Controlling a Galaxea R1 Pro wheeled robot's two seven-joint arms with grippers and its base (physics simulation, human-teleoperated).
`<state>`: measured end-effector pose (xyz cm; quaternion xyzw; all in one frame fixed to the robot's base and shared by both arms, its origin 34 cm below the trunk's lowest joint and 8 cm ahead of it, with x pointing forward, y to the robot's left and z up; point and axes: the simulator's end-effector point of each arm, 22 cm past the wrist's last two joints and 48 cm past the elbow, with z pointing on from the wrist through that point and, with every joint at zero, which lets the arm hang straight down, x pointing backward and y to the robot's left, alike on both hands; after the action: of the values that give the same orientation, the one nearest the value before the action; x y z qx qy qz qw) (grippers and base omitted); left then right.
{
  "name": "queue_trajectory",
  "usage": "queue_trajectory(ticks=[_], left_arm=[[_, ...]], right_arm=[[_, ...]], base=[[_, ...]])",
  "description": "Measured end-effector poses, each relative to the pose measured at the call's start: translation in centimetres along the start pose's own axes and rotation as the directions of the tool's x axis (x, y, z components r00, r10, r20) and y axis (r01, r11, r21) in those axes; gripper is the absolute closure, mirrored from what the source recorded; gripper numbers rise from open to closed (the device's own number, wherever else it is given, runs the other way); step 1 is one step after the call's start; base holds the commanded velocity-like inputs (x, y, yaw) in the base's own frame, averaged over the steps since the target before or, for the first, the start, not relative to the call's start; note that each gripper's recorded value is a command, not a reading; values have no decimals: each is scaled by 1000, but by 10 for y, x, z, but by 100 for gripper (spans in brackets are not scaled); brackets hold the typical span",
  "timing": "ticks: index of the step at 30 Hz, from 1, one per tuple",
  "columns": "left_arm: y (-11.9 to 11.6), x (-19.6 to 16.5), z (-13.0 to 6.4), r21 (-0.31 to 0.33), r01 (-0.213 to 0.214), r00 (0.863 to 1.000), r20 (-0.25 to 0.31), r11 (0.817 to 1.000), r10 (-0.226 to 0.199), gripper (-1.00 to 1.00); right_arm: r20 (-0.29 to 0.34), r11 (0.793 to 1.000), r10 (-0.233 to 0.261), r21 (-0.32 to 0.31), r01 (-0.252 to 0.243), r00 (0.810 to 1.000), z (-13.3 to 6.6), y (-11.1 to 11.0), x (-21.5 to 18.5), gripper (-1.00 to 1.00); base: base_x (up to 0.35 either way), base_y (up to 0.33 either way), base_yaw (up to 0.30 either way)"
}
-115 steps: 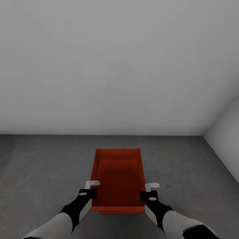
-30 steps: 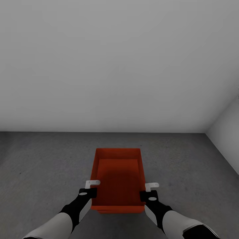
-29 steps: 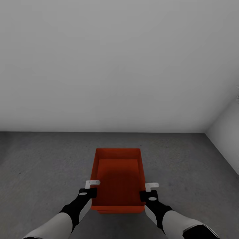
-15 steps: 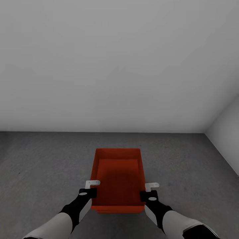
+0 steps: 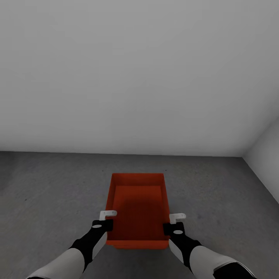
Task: Move the two storage containers from the living room to the garage. In the garage, place one container on the floor and stack the other container on top of it (either order is fine).
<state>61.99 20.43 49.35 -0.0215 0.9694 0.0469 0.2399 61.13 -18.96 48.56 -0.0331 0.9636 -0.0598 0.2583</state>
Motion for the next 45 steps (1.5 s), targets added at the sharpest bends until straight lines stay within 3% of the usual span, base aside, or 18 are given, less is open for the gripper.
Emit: queue_trajectory(ticks=[45], left_arm=[[0,1,0,0,1,1000,-1,1000,-1,100]], right_arm=[[-1,1000,-1,1,1,1000,0,0,0,100]], base=[[0,-27,-13]])
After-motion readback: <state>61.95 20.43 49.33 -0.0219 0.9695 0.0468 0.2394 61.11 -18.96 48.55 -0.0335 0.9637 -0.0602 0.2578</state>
